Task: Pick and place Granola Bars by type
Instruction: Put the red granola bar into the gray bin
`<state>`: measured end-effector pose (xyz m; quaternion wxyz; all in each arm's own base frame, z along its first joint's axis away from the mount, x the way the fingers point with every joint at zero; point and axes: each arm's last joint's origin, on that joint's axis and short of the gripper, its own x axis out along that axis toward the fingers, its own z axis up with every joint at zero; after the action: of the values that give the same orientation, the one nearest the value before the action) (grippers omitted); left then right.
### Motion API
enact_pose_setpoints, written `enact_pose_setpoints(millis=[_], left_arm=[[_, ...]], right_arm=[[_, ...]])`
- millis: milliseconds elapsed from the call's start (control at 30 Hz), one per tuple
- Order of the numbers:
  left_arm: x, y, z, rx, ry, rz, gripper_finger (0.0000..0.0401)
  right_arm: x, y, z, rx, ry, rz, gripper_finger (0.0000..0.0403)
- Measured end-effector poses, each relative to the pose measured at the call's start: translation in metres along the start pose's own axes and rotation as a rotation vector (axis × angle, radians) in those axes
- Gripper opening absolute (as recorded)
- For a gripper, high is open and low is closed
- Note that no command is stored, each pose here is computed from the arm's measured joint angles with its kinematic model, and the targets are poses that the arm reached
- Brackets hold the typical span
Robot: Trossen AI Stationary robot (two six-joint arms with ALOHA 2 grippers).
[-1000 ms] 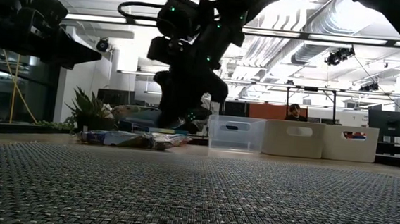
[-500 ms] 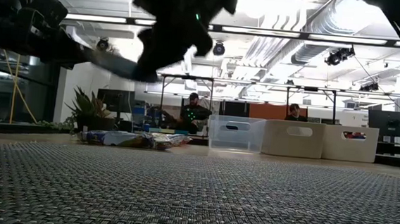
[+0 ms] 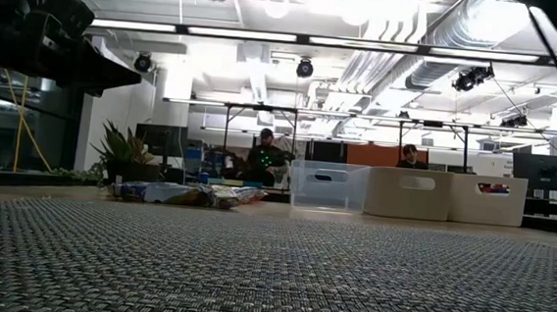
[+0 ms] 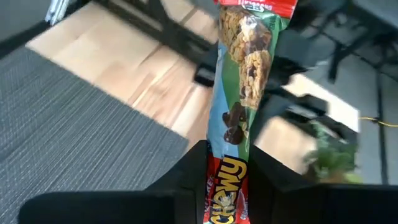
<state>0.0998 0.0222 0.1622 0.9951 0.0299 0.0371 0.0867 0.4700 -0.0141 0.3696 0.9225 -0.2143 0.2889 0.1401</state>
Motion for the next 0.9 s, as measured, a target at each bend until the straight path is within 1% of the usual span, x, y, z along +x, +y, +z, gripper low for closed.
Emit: enact_pose_setpoints(millis=[67,167,333,500,600,767,900], left_arm=[[0.000,0.000,0.000,0.000,0.000,0.000,0.0001],[0.000,0.000,0.000,0.000,0.000,0.001,0.0001],[0.000,0.000,0.000,0.000,0.001,0.001,0.0001],[0.000,0.000,0.000,0.000,0.001,0.001,0.0001],[0.000,0.000,0.000,0.000,0.001,0.000,0.0001],[0.000,0.000,0.000,0.000,0.001,0.000,0.0001],[0.000,0.000,0.000,0.000,0.001,0.000,0.0001]], right_arm=[[-0.017,-0.006,0.005,0.026,-0.054,-0.037,0.0066],[-0.047,-0.015,0.012,0.098,-0.115,-0.079,0.0066],[-0.091,-0.024,0.021,0.167,-0.206,-0.120,0.0066],[-0.141,-0.026,0.030,0.184,-0.296,-0.161,0.0066],[-0.168,-0.026,0.031,0.182,-0.331,-0.194,0.0066],[-0.216,-0.025,0.033,0.215,-0.404,-0.252,0.0067],[-0.242,-0.022,0.032,0.219,-0.433,-0.289,0.0067]])
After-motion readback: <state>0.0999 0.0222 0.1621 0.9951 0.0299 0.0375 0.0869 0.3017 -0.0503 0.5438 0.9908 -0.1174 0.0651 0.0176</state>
